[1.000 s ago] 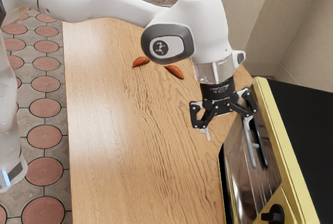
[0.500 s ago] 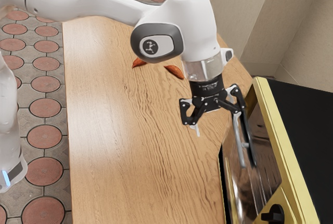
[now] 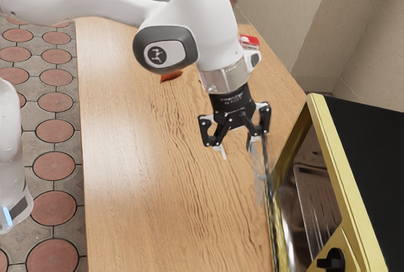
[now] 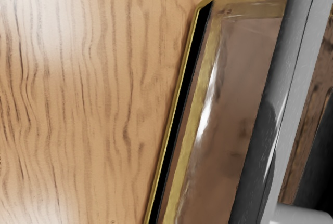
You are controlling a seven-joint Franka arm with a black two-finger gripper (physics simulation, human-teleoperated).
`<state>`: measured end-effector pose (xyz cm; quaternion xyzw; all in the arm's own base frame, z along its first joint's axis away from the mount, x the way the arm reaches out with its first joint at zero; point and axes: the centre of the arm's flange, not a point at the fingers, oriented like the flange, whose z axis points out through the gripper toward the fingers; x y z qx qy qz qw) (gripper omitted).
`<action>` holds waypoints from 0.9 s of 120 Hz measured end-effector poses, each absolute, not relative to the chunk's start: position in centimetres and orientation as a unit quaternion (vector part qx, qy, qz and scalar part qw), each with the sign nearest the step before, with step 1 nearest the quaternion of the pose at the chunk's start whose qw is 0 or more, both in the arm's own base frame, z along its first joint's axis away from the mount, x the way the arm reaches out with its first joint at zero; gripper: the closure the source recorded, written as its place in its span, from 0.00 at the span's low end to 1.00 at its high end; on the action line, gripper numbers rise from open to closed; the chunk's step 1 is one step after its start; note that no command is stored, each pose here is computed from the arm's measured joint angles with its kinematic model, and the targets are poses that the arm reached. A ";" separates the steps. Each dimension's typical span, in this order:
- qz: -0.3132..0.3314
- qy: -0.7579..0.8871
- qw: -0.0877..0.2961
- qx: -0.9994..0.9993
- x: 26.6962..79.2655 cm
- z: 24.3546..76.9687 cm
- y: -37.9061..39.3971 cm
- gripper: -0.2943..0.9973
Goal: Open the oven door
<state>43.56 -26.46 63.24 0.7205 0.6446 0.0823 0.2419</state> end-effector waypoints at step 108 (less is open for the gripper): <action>0.018 0.852 0.110 0.511 46.1 69.7 -0.7 0.23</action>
